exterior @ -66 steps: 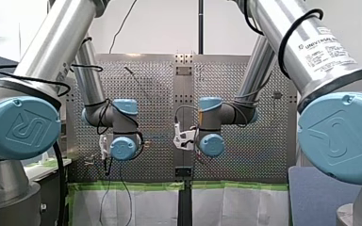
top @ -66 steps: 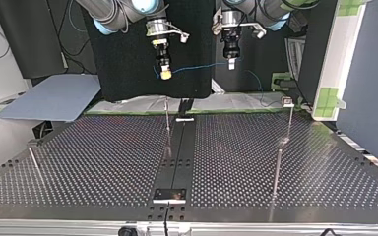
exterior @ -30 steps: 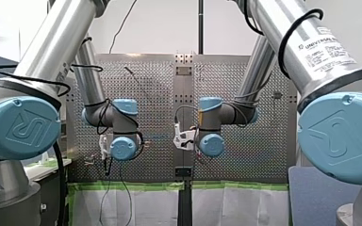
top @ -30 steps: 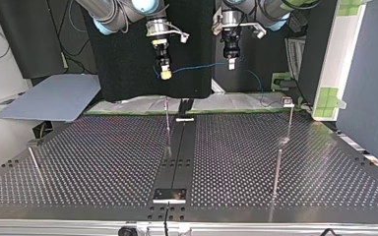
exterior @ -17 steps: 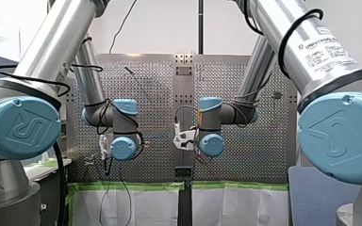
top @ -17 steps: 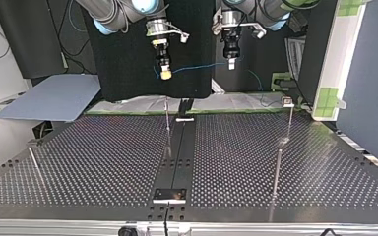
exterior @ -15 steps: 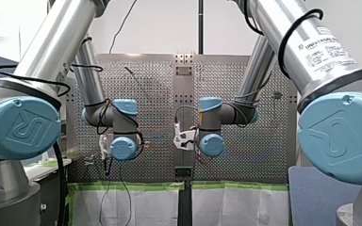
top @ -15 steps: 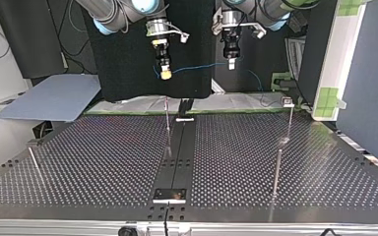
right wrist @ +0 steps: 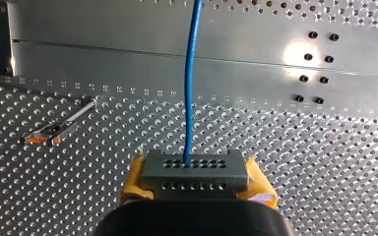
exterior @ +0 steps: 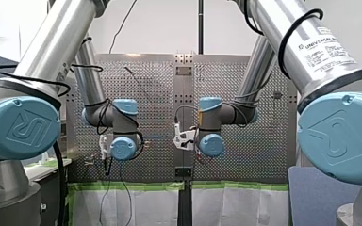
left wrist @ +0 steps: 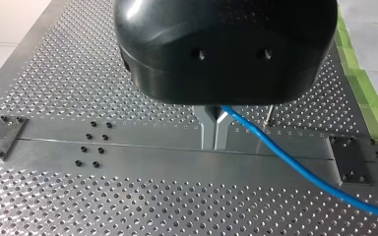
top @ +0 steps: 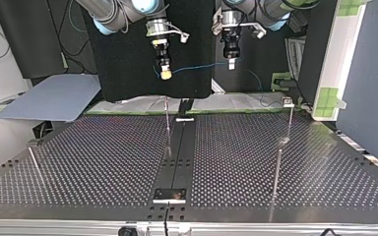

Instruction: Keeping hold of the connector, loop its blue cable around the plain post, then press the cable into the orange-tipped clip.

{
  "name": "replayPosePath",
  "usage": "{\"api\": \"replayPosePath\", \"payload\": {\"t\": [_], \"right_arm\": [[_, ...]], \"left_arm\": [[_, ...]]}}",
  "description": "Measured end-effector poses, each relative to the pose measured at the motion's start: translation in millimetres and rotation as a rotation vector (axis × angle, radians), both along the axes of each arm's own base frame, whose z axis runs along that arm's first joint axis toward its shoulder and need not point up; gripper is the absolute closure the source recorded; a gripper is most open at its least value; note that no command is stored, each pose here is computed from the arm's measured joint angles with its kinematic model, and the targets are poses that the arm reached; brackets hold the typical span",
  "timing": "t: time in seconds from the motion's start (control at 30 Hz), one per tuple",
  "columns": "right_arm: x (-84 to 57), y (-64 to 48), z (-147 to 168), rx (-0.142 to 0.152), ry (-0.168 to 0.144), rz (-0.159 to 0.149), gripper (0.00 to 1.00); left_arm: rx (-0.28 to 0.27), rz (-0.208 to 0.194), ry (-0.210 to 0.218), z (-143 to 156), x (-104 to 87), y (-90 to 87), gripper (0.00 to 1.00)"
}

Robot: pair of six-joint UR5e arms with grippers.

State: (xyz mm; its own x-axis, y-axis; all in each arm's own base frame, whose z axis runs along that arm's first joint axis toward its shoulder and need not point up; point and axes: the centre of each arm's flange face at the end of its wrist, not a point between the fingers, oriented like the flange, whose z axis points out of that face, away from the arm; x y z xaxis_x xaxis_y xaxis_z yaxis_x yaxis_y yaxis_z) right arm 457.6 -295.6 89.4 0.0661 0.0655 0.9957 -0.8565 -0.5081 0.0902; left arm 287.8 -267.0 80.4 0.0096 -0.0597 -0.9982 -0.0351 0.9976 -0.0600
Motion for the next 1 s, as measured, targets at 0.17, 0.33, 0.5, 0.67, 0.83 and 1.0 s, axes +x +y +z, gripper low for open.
{"api": "replayPosePath", "payload": {"t": [0.17,0.33,0.5,0.67,0.83,1.0], "right_arm": [[0.0,0.0,0.0,0.0,0.0,0.0,1.0],[0.0,0.0,0.0,0.0,0.0,0.0,1.0],[-0.1,0.1,-0.1,0.001,0.001,0.0,1.0],[-0.2,0.2,-0.3,0.002,0.002,0.0,1.0],[-0.2,0.2,-0.3,0.002,0.002,0.0,1.0],[-0.2,0.3,-0.3,0.002,0.002,0.0,1.0]], "left_arm": [[0.0,0.0,0.0,0.0,0.0,0.0,1.0],[0.0,0.0,0.0,0.0,0.0,0.0,1.0],[0.0,0.001,0.001,-0.3,0.0,0.4,1.0],[0.02,0.005,0.034,-7.6,-3.8,4.2,1.0],[0.026,0.006,0.043,-9.3,-4.9,5.0,1.0],[0.027,0.006,0.044,-9.5,-5.0,5.2,1.0]]}}
